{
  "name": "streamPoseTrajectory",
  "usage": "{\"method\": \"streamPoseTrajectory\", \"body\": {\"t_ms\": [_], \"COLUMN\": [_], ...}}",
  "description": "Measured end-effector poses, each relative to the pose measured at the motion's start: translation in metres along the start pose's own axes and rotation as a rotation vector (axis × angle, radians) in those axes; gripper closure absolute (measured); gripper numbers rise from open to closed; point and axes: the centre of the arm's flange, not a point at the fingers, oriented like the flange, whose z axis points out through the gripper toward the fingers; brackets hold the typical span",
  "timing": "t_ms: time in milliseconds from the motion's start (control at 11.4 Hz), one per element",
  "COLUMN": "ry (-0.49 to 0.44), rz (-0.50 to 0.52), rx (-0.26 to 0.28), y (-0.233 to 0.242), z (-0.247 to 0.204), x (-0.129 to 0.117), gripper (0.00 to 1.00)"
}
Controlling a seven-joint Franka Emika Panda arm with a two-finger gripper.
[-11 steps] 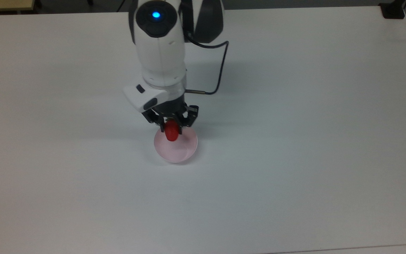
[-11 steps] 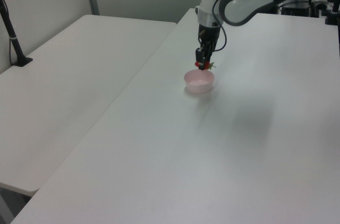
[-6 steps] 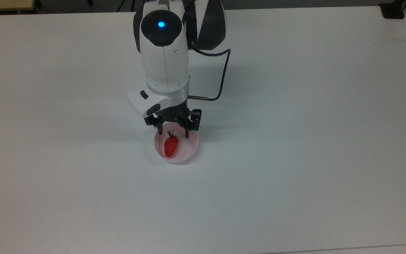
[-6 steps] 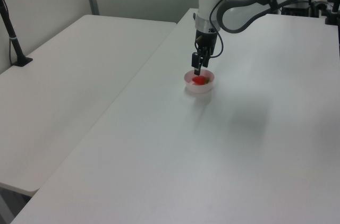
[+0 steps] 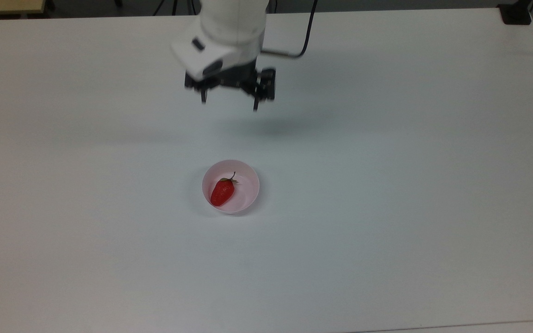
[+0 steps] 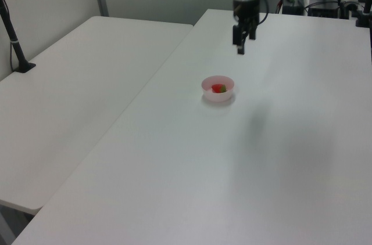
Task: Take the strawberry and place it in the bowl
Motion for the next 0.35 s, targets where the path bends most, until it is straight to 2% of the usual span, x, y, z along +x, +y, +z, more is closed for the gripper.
{"method": "streamPoseTrajectory", "body": {"t_ms": [176,352], "ry": [-0.009,0.019], "rz": [-0.008,0.003], "rx": [-0.016,-0.013], "y": [-0.001,0.009], "z": [-0.048,-0.074], "x": [-0.033,-0.051], "gripper": [0.00,0.00]}}
